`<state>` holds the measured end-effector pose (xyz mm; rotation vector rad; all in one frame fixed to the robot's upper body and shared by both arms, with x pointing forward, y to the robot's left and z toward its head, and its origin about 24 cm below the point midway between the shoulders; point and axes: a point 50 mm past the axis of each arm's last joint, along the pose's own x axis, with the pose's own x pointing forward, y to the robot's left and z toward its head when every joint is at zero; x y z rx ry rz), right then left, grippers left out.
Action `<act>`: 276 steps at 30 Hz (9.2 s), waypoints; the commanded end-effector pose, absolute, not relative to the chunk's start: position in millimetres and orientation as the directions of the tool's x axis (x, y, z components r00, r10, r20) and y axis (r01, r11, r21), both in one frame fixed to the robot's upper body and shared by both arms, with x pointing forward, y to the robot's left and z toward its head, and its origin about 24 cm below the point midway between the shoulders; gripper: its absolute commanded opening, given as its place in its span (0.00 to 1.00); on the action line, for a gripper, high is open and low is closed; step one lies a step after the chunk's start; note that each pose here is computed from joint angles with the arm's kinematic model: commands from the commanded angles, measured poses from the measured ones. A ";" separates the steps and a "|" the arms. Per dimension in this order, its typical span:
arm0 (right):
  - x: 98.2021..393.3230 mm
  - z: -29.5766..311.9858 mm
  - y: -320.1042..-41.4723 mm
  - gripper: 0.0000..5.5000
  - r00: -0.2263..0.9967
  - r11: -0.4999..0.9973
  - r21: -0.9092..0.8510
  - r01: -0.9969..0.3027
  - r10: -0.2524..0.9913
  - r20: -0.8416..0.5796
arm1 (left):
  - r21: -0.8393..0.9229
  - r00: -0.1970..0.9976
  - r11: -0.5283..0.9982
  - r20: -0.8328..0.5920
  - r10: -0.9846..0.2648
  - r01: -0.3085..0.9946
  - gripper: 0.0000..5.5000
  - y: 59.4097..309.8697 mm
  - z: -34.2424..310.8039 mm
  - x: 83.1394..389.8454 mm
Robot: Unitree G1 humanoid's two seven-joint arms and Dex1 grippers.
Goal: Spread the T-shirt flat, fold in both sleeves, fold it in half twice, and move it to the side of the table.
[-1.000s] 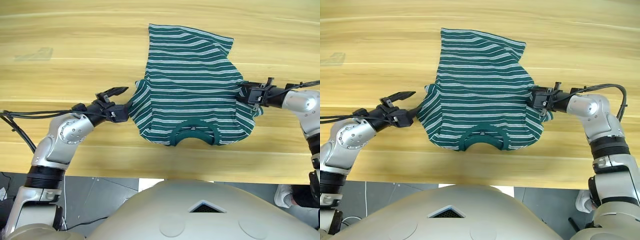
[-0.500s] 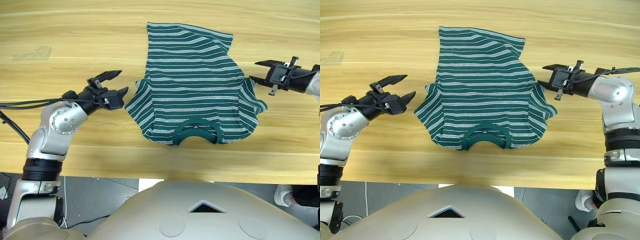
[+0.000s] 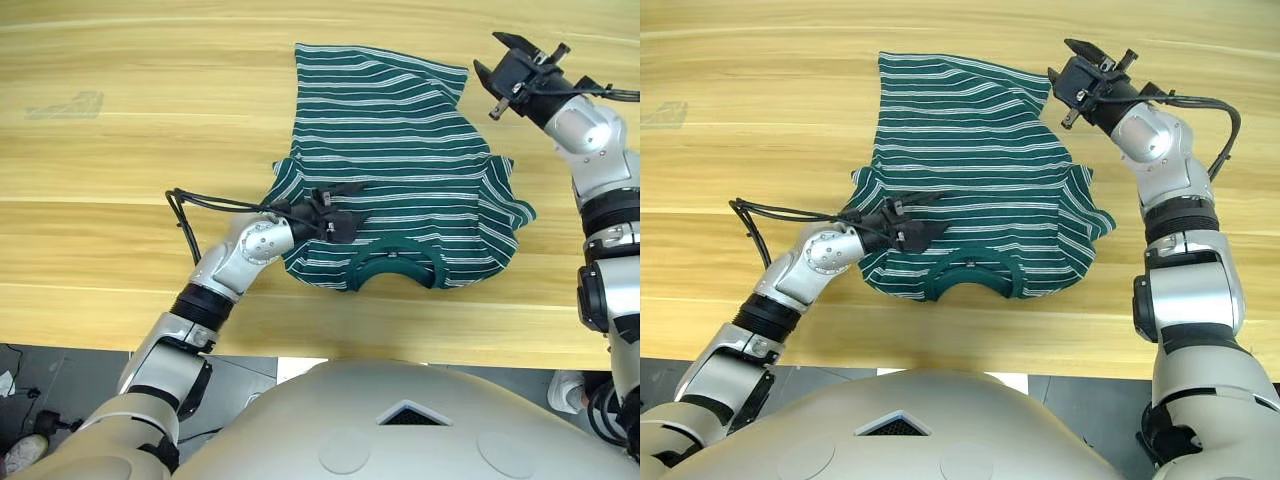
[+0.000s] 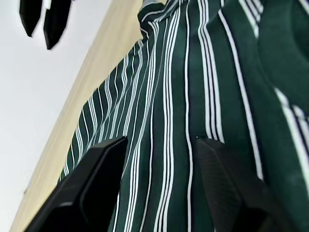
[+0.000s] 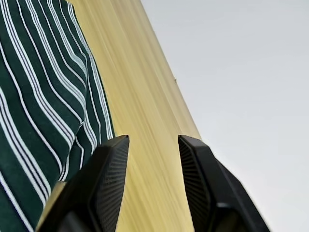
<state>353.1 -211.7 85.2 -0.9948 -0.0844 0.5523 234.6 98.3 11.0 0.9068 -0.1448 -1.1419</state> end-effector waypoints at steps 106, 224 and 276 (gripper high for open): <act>319.3 144.4 -189.6 0.34 0.820 0.659 -0.746 -0.095 0.477 0.317 | 0.725 0.719 0.241 -0.470 -0.512 0.646 0.48 173.7 -22.7 295.3; 291.2 145.0 -229.6 0.34 0.878 0.686 -0.728 -0.010 0.354 0.322 | -0.146 0.983 0.987 -0.160 -0.094 0.070 0.00 193.9 56.4 150.5; 169.9 74.3 -273.9 0.34 0.836 0.796 0.449 -0.407 0.522 -0.167 | 0.099 0.956 0.963 0.130 -0.262 0.251 0.41 216.9 124.9 147.4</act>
